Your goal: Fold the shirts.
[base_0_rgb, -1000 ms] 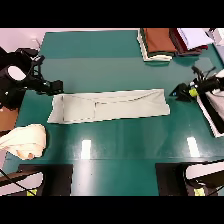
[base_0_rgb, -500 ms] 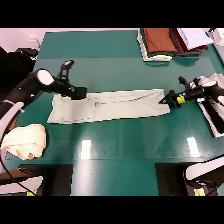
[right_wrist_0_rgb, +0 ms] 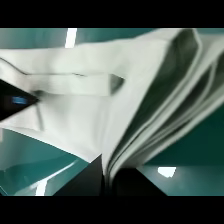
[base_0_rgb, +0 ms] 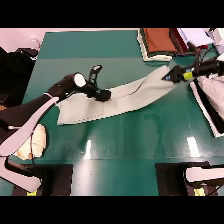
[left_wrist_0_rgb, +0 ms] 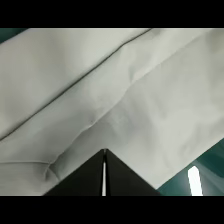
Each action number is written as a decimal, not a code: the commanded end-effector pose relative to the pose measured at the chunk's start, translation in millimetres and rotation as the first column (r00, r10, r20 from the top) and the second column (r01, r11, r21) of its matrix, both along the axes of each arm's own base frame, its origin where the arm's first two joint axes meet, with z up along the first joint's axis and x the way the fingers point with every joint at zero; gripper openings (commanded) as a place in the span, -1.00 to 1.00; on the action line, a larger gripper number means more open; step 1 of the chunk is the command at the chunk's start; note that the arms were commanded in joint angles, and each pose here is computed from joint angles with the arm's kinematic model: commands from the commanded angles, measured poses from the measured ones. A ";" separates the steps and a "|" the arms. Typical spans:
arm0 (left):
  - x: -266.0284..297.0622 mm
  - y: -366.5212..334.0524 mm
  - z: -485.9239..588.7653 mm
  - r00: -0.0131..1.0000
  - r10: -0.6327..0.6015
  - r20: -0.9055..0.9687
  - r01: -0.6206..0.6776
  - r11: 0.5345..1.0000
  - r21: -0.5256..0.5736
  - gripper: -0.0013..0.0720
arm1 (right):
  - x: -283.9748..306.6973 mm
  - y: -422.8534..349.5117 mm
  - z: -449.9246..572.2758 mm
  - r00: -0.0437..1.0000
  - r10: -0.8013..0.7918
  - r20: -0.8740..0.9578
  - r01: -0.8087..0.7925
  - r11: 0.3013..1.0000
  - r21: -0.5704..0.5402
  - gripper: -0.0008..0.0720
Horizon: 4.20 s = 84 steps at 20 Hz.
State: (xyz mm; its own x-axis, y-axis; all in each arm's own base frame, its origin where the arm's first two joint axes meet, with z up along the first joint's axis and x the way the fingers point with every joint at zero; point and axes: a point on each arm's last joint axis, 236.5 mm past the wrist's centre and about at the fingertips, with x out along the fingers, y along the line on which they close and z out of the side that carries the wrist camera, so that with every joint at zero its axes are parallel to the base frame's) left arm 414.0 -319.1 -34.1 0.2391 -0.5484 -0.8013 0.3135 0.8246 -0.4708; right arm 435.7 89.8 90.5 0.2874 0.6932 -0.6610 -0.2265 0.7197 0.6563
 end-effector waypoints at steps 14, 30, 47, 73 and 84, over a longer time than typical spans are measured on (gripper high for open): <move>17.8 -56.1 -7.9 1.000 -0.015 -0.014 0.014 0.996 -0.093 -0.90 | -31.5 182.8 134.9 0.907 0.296 0.301 -0.311 0.950 0.003 -0.93; 38.1 306.4 283.8 0.739 0.430 0.519 -0.511 0.859 0.017 -0.90 | -105.4 447.8 51.8 0.722 0.543 0.429 -0.637 0.764 0.105 -0.20; 32.1 158.6 244.9 0.869 0.152 0.470 -0.197 0.979 0.048 -0.90 | -29.3 174.2 -149.9 0.957 0.109 -0.268 -0.098 0.994 0.054 0.66; -14.8 50.7 255.8 0.887 -0.005 0.461 0.038 0.997 -0.061 -0.90 | 58.2 -172.7 30.0 0.911 -0.373 0.177 0.402 0.898 -0.180 -0.93; -15.0 49.9 256.6 0.900 0.033 0.434 0.009 0.995 -0.094 -0.90 | 59.1 -325.7 70.0 0.682 -0.595 0.425 0.702 0.695 -0.156 -0.93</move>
